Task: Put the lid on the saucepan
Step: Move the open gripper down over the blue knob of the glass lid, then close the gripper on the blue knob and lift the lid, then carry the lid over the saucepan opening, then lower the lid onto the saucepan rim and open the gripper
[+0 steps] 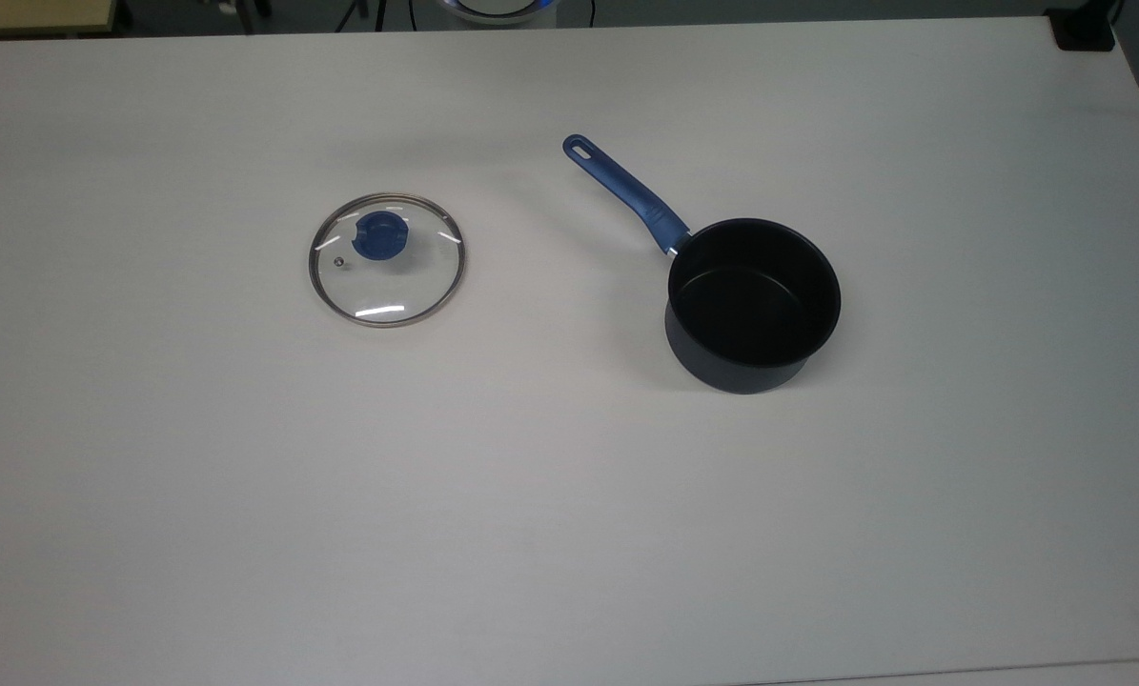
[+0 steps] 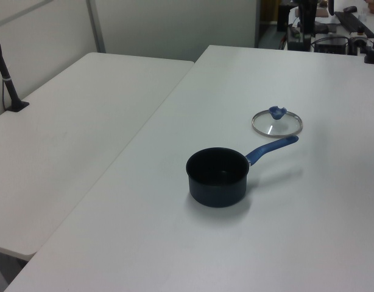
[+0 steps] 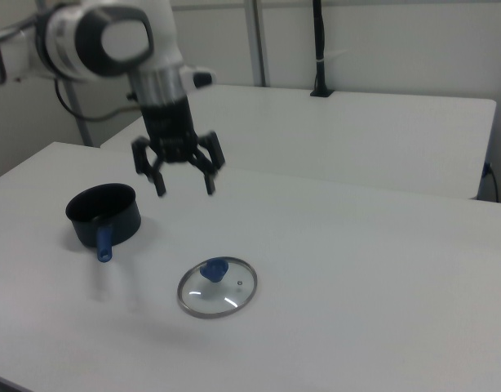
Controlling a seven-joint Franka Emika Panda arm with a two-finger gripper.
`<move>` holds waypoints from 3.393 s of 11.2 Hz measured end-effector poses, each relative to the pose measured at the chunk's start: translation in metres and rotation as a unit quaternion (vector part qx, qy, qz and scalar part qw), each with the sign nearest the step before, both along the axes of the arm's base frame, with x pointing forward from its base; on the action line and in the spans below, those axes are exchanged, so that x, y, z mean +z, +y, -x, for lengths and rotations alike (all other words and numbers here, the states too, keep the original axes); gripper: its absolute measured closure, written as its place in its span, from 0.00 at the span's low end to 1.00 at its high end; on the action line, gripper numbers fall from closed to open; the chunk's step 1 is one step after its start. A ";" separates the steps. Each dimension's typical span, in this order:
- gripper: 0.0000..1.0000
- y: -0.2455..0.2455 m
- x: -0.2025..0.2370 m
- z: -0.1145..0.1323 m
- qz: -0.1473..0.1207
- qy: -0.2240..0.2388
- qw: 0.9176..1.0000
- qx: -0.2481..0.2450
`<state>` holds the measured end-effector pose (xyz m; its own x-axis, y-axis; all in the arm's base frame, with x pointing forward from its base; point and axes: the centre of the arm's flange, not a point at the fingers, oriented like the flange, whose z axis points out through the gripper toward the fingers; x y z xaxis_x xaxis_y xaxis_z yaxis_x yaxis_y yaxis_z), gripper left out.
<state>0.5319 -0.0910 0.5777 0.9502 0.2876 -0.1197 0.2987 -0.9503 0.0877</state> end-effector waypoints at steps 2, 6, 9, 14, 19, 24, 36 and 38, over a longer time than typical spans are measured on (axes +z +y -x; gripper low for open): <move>0.00 -0.008 -0.052 -0.008 -0.002 -0.034 0.999 -0.028; 0.00 0.005 -0.150 -0.026 -0.017 -0.060 0.994 -0.094; 0.00 0.008 -0.198 -0.044 -0.016 -0.065 0.988 -0.138; 0.00 0.038 -0.244 -0.053 -0.015 -0.042 0.983 -0.176; 0.44 0.036 -0.248 -0.059 -0.009 -0.055 0.981 -0.185; 0.44 0.087 -0.177 -0.064 -0.011 -0.051 0.984 -0.171; 0.44 0.362 -0.132 -0.115 -0.059 -0.091 0.966 -0.233; 0.44 0.375 -0.142 -0.116 -0.059 -0.087 0.968 -0.227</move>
<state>0.6483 0.2839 0.4352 0.9848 -0.1625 0.0613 -0.1617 -0.9867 -0.0182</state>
